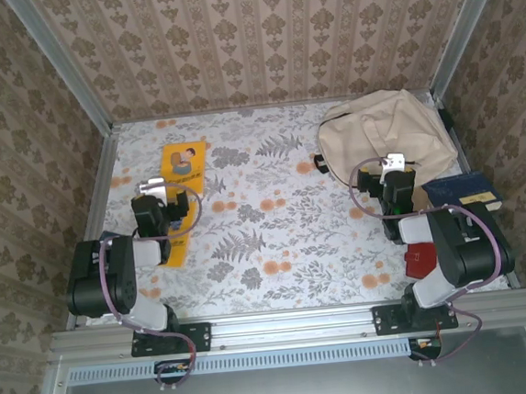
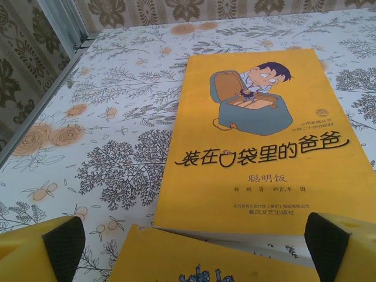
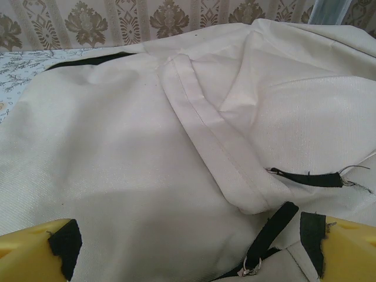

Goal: Pack books, pencil case, and school supplies into a backpack

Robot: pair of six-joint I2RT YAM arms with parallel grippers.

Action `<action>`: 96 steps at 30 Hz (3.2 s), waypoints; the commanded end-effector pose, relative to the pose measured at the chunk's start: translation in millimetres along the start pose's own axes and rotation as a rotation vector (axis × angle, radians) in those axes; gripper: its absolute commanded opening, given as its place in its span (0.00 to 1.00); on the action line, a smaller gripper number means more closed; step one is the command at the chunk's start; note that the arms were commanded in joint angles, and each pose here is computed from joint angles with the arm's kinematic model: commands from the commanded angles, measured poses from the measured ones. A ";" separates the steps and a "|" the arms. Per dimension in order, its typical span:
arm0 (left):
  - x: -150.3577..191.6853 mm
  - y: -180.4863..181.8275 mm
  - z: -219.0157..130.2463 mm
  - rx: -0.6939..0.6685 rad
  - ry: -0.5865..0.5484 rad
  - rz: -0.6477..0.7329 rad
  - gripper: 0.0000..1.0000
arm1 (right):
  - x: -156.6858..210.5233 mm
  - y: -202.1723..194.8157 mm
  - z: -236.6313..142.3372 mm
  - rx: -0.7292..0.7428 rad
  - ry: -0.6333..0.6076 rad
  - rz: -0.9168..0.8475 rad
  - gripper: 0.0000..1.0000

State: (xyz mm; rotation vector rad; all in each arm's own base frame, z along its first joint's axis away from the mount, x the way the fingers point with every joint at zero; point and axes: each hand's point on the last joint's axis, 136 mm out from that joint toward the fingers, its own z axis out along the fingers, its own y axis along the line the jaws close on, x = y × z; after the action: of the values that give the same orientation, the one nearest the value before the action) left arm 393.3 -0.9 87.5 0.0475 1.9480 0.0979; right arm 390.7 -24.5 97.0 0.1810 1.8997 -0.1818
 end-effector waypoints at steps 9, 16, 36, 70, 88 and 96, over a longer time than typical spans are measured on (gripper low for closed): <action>-8.1 1.6 3.0 0.006 -0.019 0.017 1.00 | -5.1 -1.3 0.8 0.016 -0.022 0.016 1.00; -8.3 1.7 3.2 0.006 -0.018 0.017 1.00 | -4.9 -1.4 1.4 0.016 -0.019 0.016 1.00; -53.9 18.6 -35.7 -0.073 -0.022 -0.017 1.00 | -67.7 -14.9 -36.6 0.090 -0.041 0.044 1.00; -69.4 -68.9 -99.7 0.284 0.383 -0.488 1.00 | -37.7 128.6 101.9 -0.124 0.737 0.405 0.82; -66.7 -112.5 -75.1 0.348 0.469 -0.435 1.00 | 16.0 215.0 121.2 -0.334 0.955 0.269 0.85; -60.0 -109.3 -72.4 0.299 0.493 -0.428 1.00 | 33.2 306.9 38.6 -0.686 1.068 0.097 0.84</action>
State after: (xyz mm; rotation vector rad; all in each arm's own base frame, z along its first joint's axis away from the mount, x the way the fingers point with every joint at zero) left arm 343.5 -120.9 151.3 -0.1819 2.4139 -0.5367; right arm 531.7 210.0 48.2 0.1112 2.7548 0.5718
